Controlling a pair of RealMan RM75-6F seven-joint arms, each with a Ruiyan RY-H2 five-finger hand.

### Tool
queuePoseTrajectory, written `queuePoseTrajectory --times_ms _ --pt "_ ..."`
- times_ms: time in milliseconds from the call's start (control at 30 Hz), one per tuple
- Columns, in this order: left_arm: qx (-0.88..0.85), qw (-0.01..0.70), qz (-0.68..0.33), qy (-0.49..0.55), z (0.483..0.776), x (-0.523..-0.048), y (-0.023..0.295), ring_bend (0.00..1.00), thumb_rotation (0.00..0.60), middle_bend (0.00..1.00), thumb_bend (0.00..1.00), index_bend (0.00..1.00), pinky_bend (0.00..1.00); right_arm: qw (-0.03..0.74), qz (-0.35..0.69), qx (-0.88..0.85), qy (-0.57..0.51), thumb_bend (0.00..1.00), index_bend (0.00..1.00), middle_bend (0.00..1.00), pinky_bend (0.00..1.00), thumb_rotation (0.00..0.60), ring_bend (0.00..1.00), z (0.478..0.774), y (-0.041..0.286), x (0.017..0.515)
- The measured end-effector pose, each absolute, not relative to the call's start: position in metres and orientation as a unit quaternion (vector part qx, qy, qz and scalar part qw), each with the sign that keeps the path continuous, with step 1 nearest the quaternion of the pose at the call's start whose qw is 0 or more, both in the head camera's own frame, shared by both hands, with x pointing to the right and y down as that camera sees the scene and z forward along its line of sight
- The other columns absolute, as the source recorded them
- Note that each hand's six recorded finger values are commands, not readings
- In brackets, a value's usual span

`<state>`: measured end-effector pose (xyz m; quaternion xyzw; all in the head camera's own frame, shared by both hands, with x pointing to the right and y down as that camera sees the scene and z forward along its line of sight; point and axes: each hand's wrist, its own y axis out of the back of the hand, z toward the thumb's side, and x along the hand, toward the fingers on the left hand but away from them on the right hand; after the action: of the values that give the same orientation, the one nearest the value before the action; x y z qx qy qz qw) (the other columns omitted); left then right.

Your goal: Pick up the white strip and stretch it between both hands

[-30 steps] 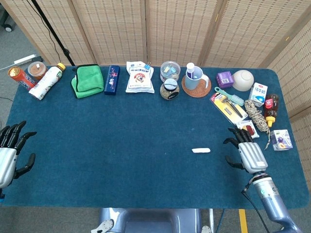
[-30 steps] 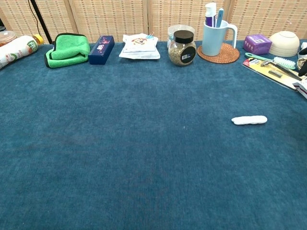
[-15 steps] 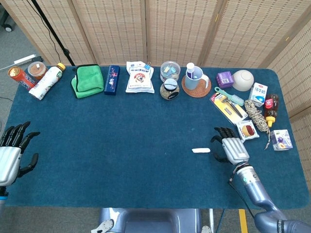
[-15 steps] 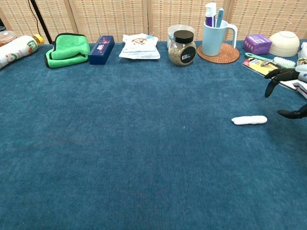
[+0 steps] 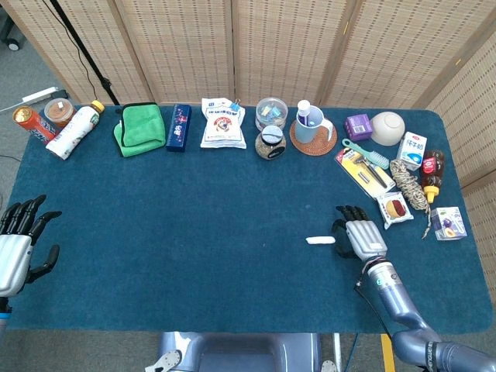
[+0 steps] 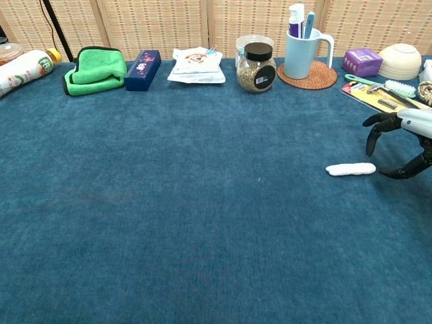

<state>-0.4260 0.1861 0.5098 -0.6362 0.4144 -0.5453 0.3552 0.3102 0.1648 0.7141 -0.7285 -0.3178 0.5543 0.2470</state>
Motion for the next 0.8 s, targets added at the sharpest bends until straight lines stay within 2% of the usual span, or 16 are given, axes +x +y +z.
queuePoseTrajectory --times_ms 800 --pt "-0.632 0.351 -0.547 0.422 0.509 -0.435 0.187 0.04 0.600 0.04 0.43 0.22 0.02 0.233 0.560 -0.719 -0.340 0.37 0.47 0.15 0.00 0.600 0.00 0.733 0.168 0.302"
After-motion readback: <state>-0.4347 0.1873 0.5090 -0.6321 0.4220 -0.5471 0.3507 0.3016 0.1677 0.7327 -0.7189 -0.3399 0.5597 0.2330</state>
